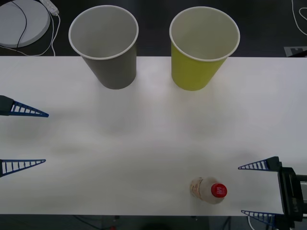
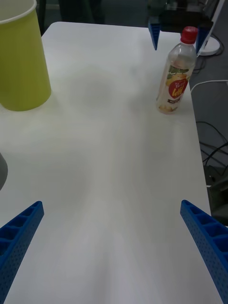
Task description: Put the can into the green bin and the plastic bottle into the gray bin
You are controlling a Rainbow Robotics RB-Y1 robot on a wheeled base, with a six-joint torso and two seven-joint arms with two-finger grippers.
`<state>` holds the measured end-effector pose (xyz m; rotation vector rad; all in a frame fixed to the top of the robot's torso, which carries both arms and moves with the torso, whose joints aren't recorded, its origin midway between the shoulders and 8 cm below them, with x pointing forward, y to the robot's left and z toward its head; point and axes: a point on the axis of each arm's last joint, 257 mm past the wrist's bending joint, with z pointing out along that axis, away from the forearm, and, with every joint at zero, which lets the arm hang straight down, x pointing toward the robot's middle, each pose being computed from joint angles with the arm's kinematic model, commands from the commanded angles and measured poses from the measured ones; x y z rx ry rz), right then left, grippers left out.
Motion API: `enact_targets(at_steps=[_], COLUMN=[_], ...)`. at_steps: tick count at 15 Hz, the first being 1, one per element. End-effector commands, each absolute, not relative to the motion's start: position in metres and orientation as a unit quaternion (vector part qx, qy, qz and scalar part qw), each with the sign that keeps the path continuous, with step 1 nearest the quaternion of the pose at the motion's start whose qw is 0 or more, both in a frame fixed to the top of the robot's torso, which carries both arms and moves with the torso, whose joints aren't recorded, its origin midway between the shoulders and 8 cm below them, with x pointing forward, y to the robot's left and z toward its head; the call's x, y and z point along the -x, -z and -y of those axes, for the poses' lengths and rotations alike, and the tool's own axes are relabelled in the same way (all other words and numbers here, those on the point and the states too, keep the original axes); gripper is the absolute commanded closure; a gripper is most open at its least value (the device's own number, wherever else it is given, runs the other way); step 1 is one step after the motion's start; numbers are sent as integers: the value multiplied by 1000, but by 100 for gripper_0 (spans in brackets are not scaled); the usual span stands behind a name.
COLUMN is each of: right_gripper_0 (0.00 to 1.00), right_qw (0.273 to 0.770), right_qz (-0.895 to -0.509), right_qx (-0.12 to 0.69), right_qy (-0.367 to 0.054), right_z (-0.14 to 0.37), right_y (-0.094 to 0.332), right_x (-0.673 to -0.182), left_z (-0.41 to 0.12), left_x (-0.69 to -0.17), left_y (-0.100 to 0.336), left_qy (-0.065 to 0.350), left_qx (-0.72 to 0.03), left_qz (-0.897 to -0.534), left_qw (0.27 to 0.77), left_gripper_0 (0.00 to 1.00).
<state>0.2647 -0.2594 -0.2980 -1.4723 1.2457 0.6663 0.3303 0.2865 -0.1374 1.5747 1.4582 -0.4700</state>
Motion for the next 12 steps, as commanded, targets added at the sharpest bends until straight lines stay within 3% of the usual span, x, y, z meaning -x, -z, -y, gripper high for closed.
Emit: enact_targets(at_steps=[1, 12], right_gripper_0=[0, 0], right_qw=[521, 521], right_qz=[-519, -511], right_qx=[615, 609], right_qy=[-285, -312], right_z=[248, 205], right_y=[305, 317], right_x=[-264, -268], left_z=[-287, -287], left_x=[-330, -330], left_y=[137, 137], left_qy=[191, 191], left_qx=[-638, -638], left_qz=[-591, -591], left_qw=[455, 455], left_gripper_0=[0, 0])
